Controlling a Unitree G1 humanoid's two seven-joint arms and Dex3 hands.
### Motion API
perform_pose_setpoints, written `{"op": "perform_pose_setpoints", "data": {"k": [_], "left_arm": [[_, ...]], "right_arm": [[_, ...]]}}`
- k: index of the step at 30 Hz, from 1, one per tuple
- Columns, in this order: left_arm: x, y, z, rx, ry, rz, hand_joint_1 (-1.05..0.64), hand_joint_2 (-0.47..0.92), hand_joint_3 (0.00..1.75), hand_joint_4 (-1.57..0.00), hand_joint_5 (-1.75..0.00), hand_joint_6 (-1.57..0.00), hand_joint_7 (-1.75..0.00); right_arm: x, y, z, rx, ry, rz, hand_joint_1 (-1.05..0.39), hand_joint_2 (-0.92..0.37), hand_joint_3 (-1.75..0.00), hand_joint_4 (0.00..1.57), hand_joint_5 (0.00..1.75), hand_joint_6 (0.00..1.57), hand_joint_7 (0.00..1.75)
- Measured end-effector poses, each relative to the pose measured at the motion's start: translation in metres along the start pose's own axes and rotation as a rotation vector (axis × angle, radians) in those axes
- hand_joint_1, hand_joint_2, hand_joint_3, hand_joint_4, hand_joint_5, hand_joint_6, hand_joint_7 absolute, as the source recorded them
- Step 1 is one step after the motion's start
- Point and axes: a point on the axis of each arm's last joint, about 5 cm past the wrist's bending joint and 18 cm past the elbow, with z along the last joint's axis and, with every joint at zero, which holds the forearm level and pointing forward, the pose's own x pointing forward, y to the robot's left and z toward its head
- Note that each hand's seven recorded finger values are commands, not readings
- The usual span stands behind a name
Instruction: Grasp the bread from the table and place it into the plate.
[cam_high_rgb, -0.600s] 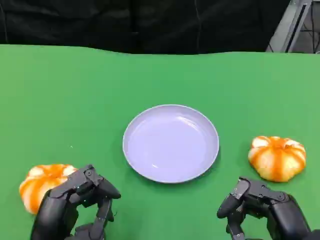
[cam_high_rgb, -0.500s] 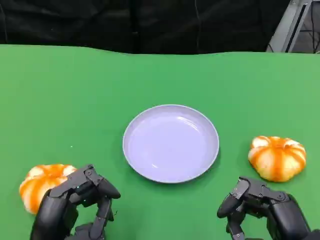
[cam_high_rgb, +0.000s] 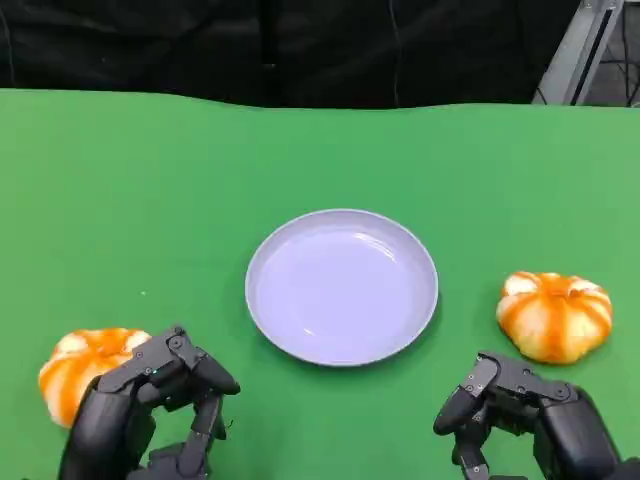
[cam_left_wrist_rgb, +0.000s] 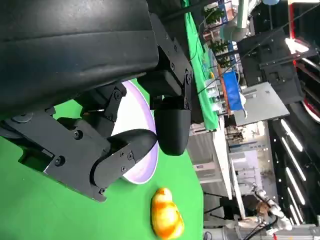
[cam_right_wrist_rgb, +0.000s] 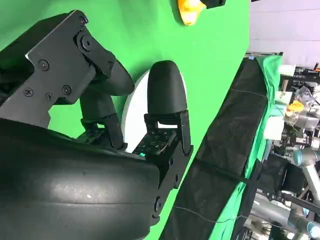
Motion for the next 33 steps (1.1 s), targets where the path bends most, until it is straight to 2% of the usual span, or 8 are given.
{"op": "perform_pose_setpoints", "data": {"k": [7,8,9,10,12,15,23,33], "left_arm": [[0.000,0.000,-0.001,0.000,0.002,0.002,-0.14,0.57,1.13,-0.78,-1.74,-0.74,-1.51],[0.000,0.000,-0.001,0.000,0.004,0.002,-0.14,0.66,0.92,-0.73,-1.45,-0.76,-1.13],[0.000,0.001,-0.001,0.000,0.004,0.003,-0.14,0.72,0.79,-0.73,-1.34,-0.80,-0.93],[0.000,0.001,-0.001,0.001,0.005,0.004,-0.14,0.75,0.73,-0.72,-1.28,-0.82,-0.83],[0.001,0.002,-0.001,0.017,0.012,0.012,-0.17,0.85,0.42,-0.70,-0.96,-0.88,-0.40],[0.004,0.003,0.000,0.148,0.040,0.019,-0.29,0.91,0.26,-0.38,-0.69,-0.66,-0.07],[0.018,0.015,0.010,0.603,0.152,-0.099,-0.52,0.92,0.15,-0.03,-0.33,-0.28,0.00],[0.026,0.012,0.014,0.839,0.198,-0.142,-0.56,0.92,0.15,0.00,-0.24,-0.22,0.00]], "right_arm": [[0.000,0.0003,0.000,0.000,0.000,0.001,0.08,-0.32,-1.40,0.78,1.59,0.81,1.30],[0.000,0.0005,0.000,0.000,0.000,0.002,0.08,-0.32,-1.41,0.77,1.59,0.81,1.30],[0.000,0.0006,0.000,0.000,-0.001,0.003,0.07,-0.31,-1.41,0.77,1.58,0.81,1.30],[0.000,0.0009,0.000,0.001,-0.001,0.004,0.07,-0.31,-1.41,0.77,1.58,0.81,1.30],[0.001,0.0015,0.000,0.001,-0.002,0.008,0.08,-0.31,-1.41,0.78,1.59,0.81,1.30],[0.002,0.0021,0.000,0.002,-0.004,0.008,0.08,-0.31,-1.41,0.77,1.59,0.81,1.30],[0.003,0.0042,0.001,0.010,-0.015,0.003,0.07,-0.32,-1.43,0.78,1.60,0.81,1.32],[0.003,0.0041,0.001,0.010,-0.015,0.002,0.07,-0.31,-1.43,0.78,1.59,0.80,1.32]]}}
